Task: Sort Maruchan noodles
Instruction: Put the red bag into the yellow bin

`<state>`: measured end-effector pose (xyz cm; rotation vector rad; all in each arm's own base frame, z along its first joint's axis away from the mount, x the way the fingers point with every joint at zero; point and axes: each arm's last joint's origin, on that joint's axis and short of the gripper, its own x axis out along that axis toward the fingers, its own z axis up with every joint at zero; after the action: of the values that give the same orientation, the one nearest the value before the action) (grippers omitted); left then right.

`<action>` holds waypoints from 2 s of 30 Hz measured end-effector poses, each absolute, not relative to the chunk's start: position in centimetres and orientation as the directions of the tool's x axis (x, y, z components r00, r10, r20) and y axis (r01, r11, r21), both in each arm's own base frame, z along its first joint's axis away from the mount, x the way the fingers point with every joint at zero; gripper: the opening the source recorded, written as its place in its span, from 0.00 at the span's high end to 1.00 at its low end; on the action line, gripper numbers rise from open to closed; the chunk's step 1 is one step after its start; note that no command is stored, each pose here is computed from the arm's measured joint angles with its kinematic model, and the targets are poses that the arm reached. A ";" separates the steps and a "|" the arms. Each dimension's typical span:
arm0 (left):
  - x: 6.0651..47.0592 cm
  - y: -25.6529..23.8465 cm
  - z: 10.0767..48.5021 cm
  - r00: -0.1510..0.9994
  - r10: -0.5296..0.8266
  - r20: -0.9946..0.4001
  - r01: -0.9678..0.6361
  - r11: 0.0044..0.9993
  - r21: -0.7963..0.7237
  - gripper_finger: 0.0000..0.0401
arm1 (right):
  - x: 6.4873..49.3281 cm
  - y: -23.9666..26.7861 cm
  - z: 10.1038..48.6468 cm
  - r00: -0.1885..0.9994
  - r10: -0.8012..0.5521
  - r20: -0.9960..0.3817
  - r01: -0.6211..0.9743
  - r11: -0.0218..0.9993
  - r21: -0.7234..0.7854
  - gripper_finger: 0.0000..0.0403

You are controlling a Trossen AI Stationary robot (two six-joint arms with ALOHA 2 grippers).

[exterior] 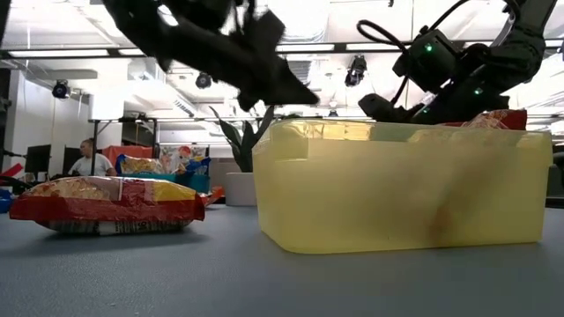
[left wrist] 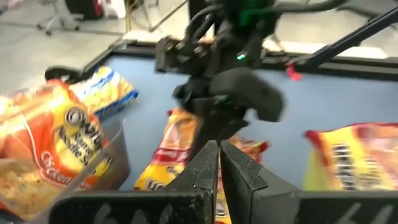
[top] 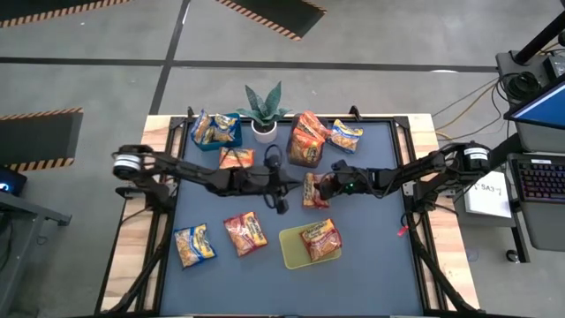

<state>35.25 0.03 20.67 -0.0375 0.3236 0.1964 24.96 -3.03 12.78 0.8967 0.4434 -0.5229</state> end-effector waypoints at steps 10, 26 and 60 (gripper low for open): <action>30.5 -3.3 24.5 0.977 0.078 -0.201 -0.078 0.997 0.008 1.00 | 25.3 -3.1 13.3 0.821 -0.244 -0.517 0.556 0.548 0.625 0.61; 26.0 -4.0 25.3 0.989 0.033 -0.143 -0.030 0.999 0.024 1.00 | 28.2 -1.3 18.1 0.927 -0.184 -0.326 0.359 0.684 0.635 0.62; 25.1 -3.8 25.1 0.976 0.124 -0.180 -0.118 0.992 0.044 1.00 | 28.5 15.6 29.8 0.473 0.149 -0.869 0.644 0.615 0.456 0.62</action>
<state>25.12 -3.77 25.12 0.0333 0.1839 0.1223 28.54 15.60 29.82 0.8882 1.0614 -0.3575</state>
